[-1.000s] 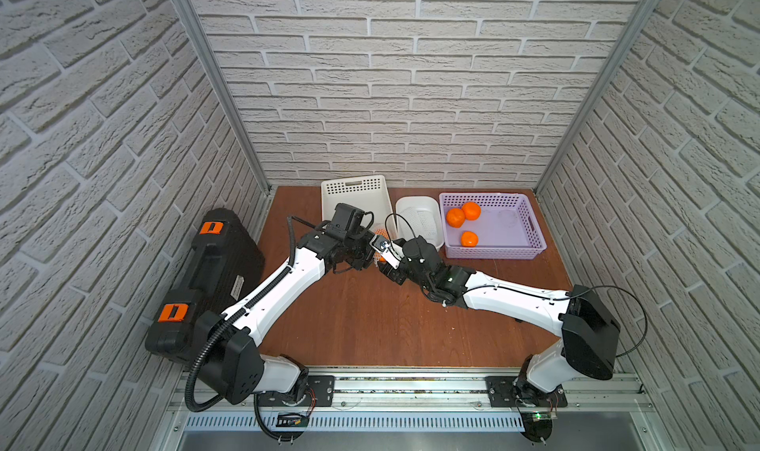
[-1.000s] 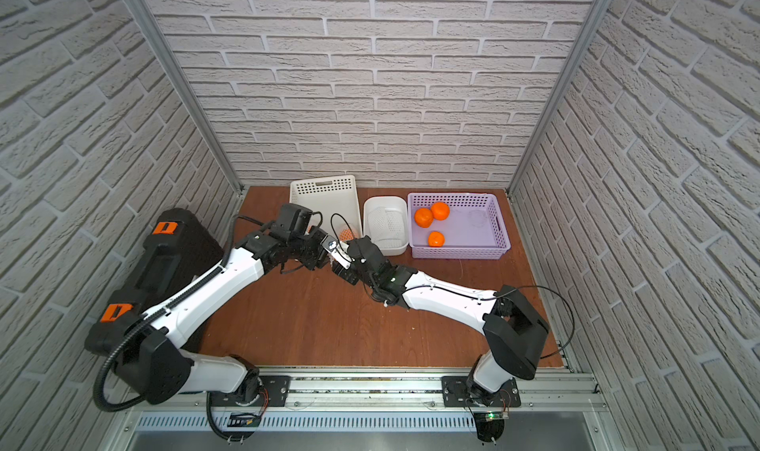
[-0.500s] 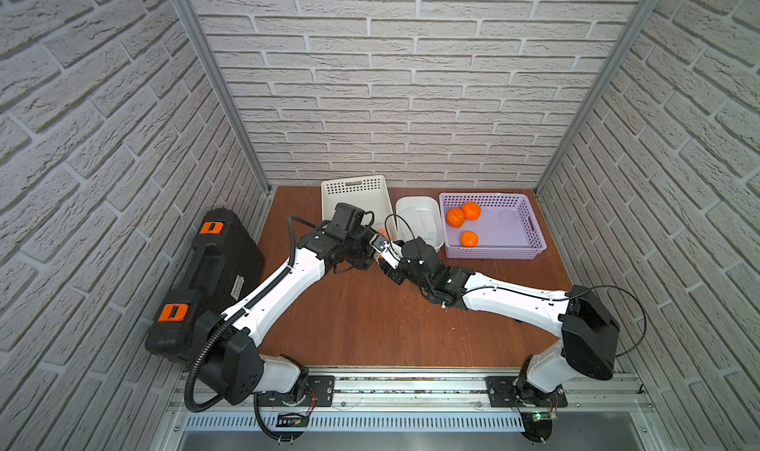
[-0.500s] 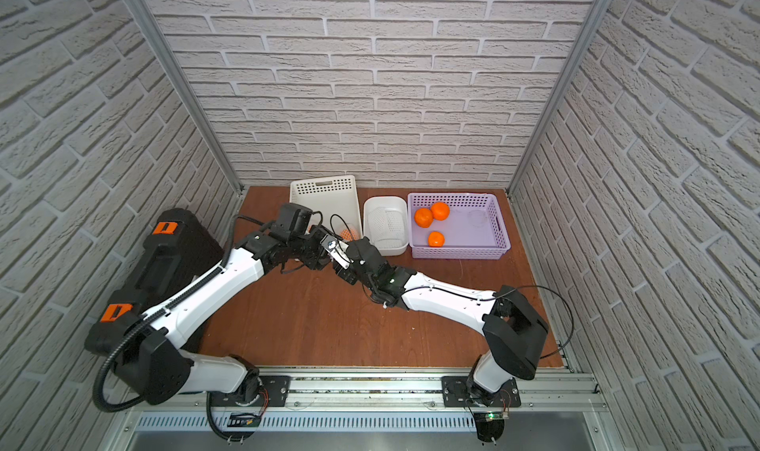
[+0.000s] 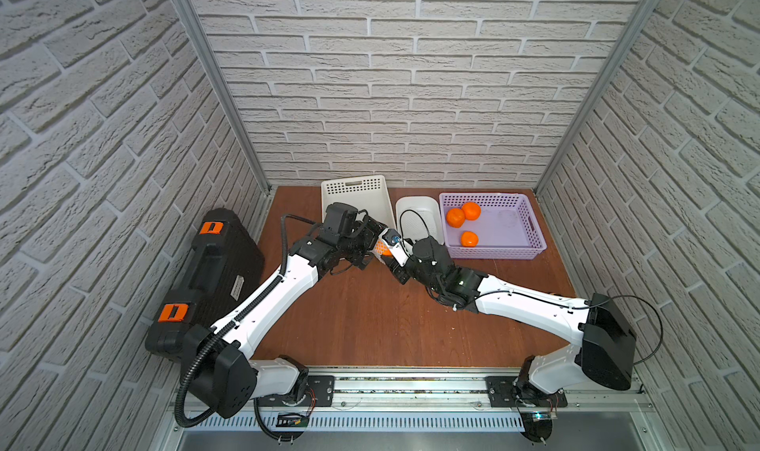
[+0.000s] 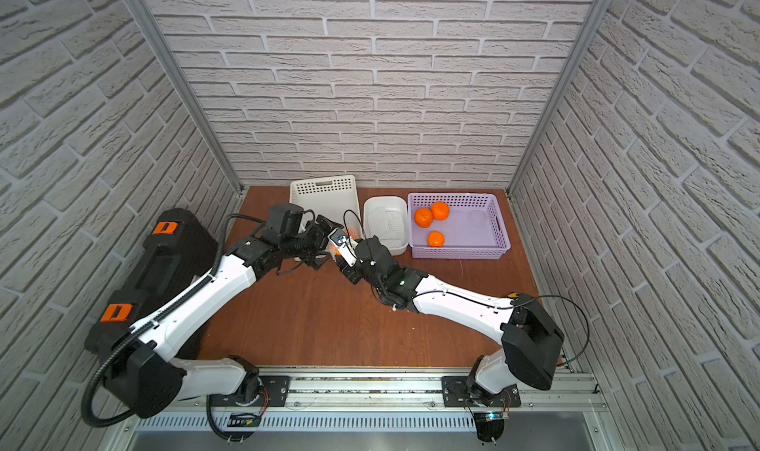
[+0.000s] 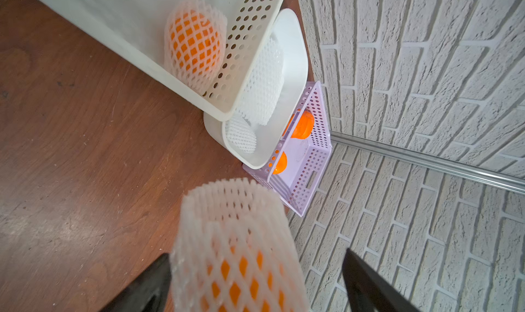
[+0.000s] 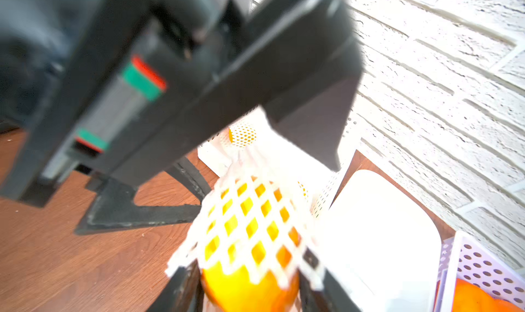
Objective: Remove foam nets from oranges
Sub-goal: Remove the foam net from the orange.
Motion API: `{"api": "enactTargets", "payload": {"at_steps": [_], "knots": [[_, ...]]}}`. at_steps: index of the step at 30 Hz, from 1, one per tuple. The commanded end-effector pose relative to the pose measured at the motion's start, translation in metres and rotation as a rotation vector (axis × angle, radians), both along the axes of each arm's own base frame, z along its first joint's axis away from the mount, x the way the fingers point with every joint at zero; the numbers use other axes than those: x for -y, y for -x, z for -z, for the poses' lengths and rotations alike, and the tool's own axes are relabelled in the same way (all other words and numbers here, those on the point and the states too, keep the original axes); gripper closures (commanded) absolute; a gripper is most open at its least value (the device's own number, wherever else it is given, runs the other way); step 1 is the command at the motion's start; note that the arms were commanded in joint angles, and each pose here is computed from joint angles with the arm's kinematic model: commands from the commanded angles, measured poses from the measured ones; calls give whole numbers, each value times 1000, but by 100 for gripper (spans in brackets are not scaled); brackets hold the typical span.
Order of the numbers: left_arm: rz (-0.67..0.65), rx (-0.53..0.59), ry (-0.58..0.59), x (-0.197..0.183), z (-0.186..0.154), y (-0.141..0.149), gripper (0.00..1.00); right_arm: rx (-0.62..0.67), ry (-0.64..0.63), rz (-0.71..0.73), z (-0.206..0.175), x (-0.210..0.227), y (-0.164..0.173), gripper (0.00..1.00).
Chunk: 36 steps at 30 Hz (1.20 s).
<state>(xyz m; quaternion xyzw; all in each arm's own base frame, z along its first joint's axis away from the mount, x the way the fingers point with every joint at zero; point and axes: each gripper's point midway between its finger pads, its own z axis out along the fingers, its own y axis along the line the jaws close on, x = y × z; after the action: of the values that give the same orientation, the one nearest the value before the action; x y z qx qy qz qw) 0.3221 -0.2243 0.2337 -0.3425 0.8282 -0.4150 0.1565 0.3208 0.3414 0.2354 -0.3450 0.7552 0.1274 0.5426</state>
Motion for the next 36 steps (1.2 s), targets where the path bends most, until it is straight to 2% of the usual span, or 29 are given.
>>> {"api": "enactTargets", "payload": {"at_steps": [1, 4, 5, 8, 11, 17, 21, 30, 36], "knots": [[17, 63, 31, 2, -11, -7, 9, -13, -96, -4, -18, 1, 6, 86], [27, 61, 41, 4, -11, -7, 18, -29, -116, -16, -22, 2, 10, 86], [27, 59, 41, 4, -9, -8, 24, -34, -120, -19, -23, 2, 11, 87], [24, 46, 40, 4, -6, -7, 49, -45, -125, -18, -24, 4, 14, 88], [20, 40, 34, 2, -4, -6, 62, -59, -121, -13, -21, 7, 16, 88], [1, 38, 19, -8, -4, -3, 74, -86, -130, -11, -19, 13, 23, 90], [-24, 44, 9, -17, -7, -2, 88, -121, -134, -33, -18, 16, 33, 91], [-50, 89, 10, -22, -16, -6, 95, -152, -188, -14, -25, 42, 55, 91], [-138, 160, -38, -47, -17, -13, 100, -202, -229, 32, -29, 69, 65, 92]]}}
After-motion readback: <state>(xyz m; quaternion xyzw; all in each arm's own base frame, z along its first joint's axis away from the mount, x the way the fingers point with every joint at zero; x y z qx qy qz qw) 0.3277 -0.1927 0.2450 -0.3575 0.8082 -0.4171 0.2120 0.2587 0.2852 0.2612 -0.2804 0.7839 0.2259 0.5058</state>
